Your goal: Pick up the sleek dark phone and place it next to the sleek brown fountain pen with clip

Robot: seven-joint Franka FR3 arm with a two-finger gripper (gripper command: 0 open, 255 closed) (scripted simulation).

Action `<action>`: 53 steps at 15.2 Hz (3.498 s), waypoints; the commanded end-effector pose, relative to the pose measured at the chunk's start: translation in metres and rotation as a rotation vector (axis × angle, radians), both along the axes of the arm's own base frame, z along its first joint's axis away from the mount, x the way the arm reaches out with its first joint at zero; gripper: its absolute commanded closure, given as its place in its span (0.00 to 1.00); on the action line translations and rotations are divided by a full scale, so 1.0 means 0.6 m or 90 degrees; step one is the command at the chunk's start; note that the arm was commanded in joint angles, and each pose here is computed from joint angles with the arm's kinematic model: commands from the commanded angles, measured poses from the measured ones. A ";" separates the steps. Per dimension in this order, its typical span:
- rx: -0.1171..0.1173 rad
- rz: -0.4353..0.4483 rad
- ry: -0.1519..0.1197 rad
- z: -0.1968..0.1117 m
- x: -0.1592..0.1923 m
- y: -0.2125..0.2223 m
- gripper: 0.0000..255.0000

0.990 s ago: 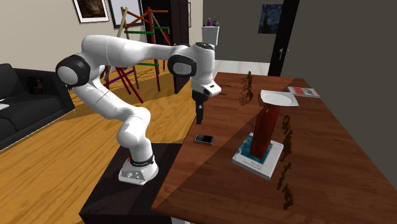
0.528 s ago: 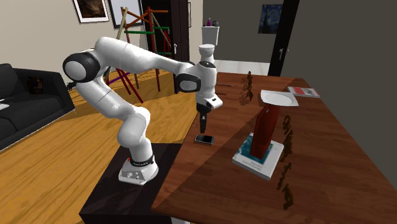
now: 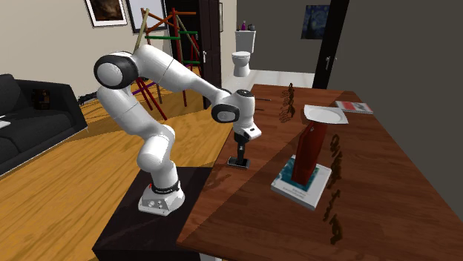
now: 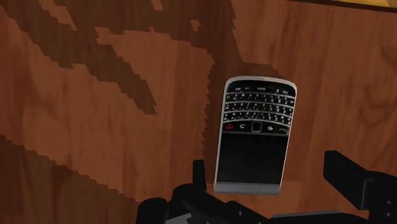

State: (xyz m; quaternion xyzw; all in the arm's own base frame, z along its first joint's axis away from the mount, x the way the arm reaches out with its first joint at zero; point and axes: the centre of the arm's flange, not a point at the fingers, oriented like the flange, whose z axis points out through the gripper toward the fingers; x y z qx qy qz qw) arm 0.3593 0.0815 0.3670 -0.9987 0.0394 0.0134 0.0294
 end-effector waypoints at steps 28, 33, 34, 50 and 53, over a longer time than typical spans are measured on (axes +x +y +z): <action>0.000 -0.002 -0.001 -0.017 -0.001 0.004 1.00; 0.000 -0.002 -0.001 0.027 -0.001 0.004 1.00; 0.000 -0.002 -0.001 0.036 -0.001 0.004 1.00; 0.000 -0.002 -0.001 0.084 0.050 0.218 1.00; 0.000 -0.002 -0.001 0.084 0.066 0.282 1.00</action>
